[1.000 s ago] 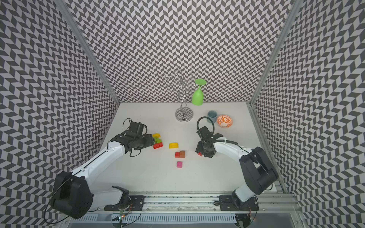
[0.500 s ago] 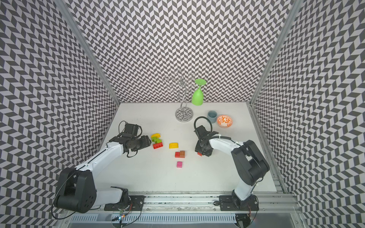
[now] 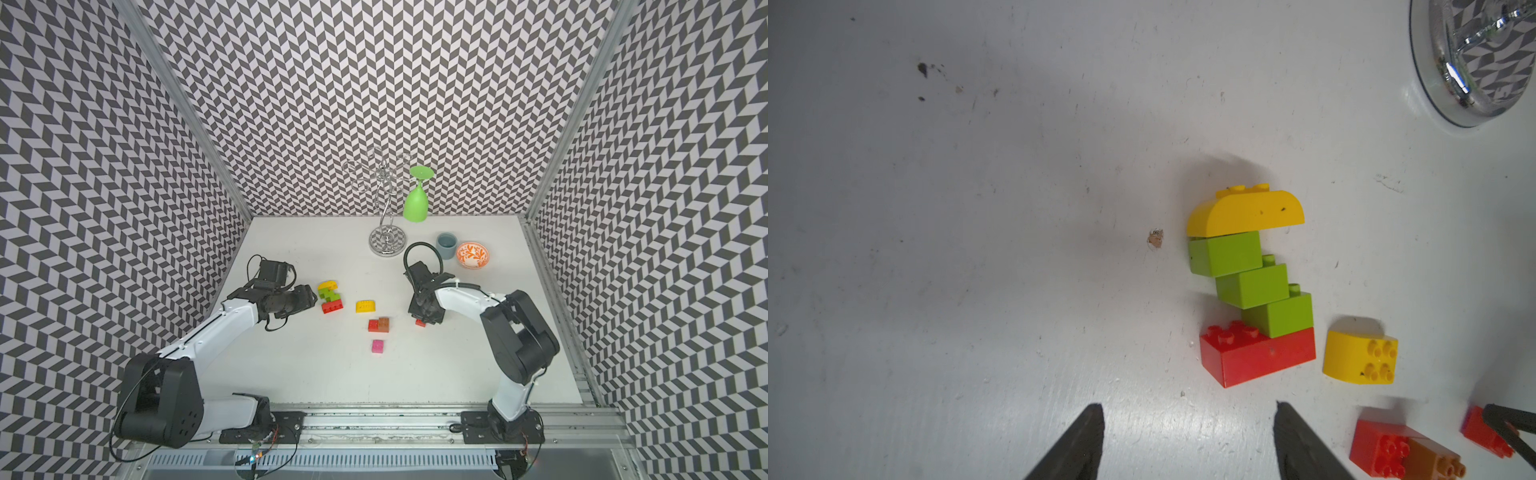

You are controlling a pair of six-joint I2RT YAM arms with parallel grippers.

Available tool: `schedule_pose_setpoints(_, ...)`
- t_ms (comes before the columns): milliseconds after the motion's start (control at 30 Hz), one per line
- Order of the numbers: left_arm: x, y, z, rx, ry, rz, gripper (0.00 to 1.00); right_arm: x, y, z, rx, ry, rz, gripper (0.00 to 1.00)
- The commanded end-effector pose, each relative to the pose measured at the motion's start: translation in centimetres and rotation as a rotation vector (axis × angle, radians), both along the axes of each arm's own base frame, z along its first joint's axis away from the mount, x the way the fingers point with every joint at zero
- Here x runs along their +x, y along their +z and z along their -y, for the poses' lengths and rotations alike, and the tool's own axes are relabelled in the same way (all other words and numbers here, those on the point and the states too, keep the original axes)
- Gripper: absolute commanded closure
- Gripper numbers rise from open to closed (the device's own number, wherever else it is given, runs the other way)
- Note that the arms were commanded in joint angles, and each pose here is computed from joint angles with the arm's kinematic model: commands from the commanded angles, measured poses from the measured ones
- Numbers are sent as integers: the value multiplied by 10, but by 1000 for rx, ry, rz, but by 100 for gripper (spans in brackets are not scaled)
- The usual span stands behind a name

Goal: Assemble the letter s with lego
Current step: Adjust the lego brick at the center of the board.

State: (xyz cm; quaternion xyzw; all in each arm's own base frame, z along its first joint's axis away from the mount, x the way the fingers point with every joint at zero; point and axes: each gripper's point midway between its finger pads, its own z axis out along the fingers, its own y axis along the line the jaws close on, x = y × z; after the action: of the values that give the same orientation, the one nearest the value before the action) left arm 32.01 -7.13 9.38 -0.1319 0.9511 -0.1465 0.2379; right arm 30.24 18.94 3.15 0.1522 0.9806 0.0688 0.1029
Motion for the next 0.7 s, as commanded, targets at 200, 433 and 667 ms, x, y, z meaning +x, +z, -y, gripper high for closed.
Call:
schedule_pose_setpoints(200,2,2,-2,-10,-10,22,34,-4,41,-17,-37,286,51,97)
schedule_pose_setpoints(433,3,3,-3,-8,-2,25,34,-38,14,-32,-99,574,-65,98)
schedule_pose_setpoints(667,4,3,-4,-3,2,25,34,-47,-15,-40,-151,665,-83,93)
